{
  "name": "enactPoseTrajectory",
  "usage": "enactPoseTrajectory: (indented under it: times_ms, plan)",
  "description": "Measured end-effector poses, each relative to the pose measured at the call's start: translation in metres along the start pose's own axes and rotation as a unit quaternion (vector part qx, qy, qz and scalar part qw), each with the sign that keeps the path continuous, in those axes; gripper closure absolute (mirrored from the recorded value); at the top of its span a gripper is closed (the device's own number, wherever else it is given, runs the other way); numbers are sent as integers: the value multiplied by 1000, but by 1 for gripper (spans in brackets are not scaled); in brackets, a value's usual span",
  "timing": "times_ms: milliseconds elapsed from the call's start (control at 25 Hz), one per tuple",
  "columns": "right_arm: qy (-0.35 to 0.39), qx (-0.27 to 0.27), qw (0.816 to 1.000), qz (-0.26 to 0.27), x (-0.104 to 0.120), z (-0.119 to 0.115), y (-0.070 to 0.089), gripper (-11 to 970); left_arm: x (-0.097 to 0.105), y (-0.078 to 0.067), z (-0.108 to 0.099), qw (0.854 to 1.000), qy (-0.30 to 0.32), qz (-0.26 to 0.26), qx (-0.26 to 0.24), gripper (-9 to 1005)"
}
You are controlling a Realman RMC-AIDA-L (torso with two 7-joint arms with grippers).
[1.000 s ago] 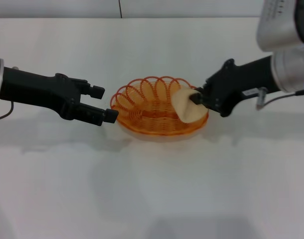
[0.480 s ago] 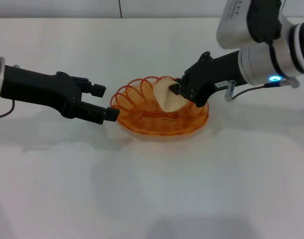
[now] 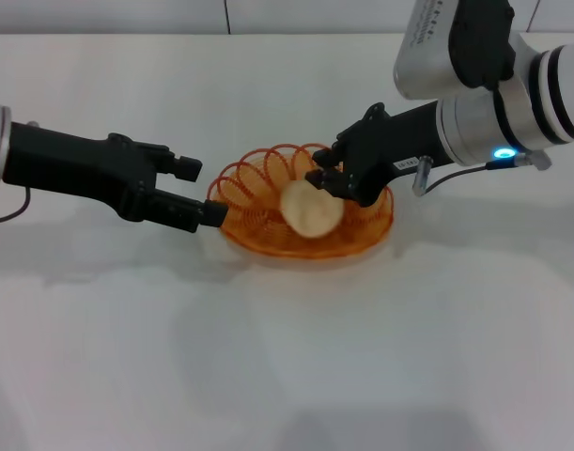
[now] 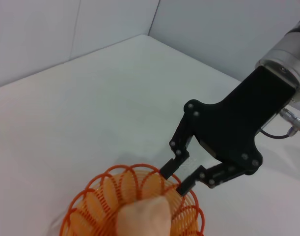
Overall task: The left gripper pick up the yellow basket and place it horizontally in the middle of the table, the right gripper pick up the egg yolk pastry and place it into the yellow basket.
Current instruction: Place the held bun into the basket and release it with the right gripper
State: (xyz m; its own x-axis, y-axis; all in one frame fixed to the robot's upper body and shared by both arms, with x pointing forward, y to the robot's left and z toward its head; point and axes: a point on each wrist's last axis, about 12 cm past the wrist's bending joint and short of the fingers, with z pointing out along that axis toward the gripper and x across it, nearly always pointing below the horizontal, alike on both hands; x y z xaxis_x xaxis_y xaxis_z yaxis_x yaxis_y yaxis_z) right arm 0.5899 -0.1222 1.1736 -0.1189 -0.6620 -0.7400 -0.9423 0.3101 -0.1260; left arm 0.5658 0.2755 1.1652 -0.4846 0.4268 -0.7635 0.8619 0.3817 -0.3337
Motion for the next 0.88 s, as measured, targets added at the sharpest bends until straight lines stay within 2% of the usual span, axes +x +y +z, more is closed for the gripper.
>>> enactPoseTrajectory:
  times_ms: [40, 400, 600, 880]
  plan:
    - [-3, -2, 1000, 2, -1, 0, 0, 926, 0, 0, 0, 1000, 0, -1, 0, 108]
    - [-17, 8, 1000, 10, 4, -10, 3, 553, 3, 0, -1, 1000, -2, -2, 0, 108]
    - [-31, 30, 999, 27, 21, -29, 6, 343, 6, -1, -3, 1000, -5, 0, -1, 108]
    - [-66, 27, 996, 62, 50, -53, 14, 167, 9, -1, -5, 1000, -5, 2, -2, 109]
